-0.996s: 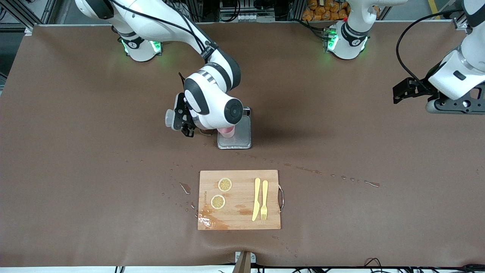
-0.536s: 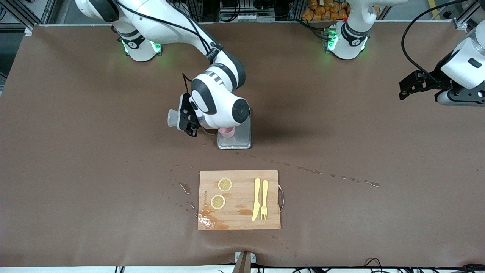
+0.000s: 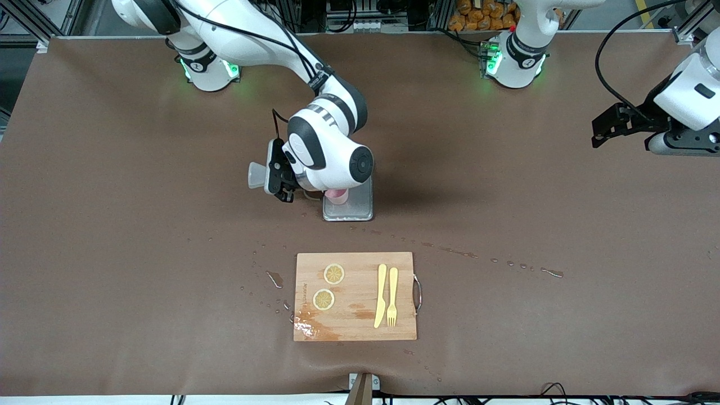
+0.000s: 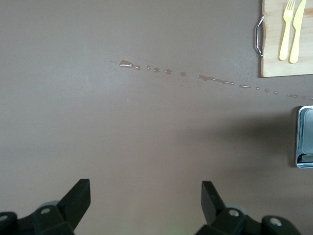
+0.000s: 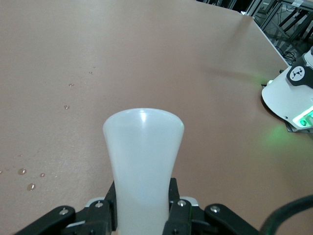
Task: Add sauce to pink cup with both arms
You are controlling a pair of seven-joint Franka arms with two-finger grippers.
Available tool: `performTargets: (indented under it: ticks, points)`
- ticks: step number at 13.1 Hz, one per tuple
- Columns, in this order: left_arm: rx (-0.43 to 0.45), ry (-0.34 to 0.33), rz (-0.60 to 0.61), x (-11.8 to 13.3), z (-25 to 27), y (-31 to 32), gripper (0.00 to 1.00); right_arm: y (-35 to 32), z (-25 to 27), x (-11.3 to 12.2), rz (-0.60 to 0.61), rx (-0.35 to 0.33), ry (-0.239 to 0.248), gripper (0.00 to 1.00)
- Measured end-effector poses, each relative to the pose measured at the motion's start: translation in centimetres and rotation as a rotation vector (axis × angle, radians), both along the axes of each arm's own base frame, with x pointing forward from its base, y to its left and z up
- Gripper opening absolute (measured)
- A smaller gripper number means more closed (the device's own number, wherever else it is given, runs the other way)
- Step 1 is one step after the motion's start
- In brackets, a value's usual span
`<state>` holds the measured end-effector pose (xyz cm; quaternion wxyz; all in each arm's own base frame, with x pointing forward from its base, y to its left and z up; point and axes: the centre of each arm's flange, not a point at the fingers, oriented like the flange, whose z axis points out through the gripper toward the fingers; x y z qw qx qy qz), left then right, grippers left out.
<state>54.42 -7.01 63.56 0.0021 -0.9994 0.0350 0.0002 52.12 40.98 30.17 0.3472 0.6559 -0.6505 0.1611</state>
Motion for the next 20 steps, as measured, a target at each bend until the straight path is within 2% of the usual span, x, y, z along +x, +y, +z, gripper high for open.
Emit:
performTargets:
  ticks: [2, 3, 5, 7, 9, 15, 20]
  points:
    - [-0.012, 0.003, 0.001, 0.0, 0.0, 0.0, 1.00, -0.1, 0.4, 0.3, 0.000, 0.008, -0.002, 0.40]
    - [-0.016, 0.007, 0.001, -0.1, 0.0, -0.1, 1.00, -0.3, 0.4, 0.5, 0.001, 0.020, 0.012, 0.40]
    - [-0.015, 0.022, 0.002, -0.2, -0.1, -0.1, 1.00, -1.8, 0.7, 1.8, -0.031, 0.078, 0.060, 0.40]
    - [-0.014, 0.029, 0.000, -0.3, -0.2, -0.1, 1.00, -3.9, 1.1, 3.9, -0.071, 0.142, 0.072, 0.40]
    - [-0.014, 0.030, 0.000, -0.3, -0.2, -0.1, 1.00, -5.5, 1.4, 5.2, -0.094, 0.214, 0.104, 0.40]
    - [-0.015, 0.032, 0.001, -0.3, -0.3, -0.1, 1.00, -12.1, 7.4, 9.2, -0.119, 0.527, 0.173, 0.40]
    - [-0.014, 0.033, -0.003, -0.2, -0.5, -0.3, 1.00, -23.5, 10.5, 12.9, -0.102, 0.849, 0.240, 0.40]
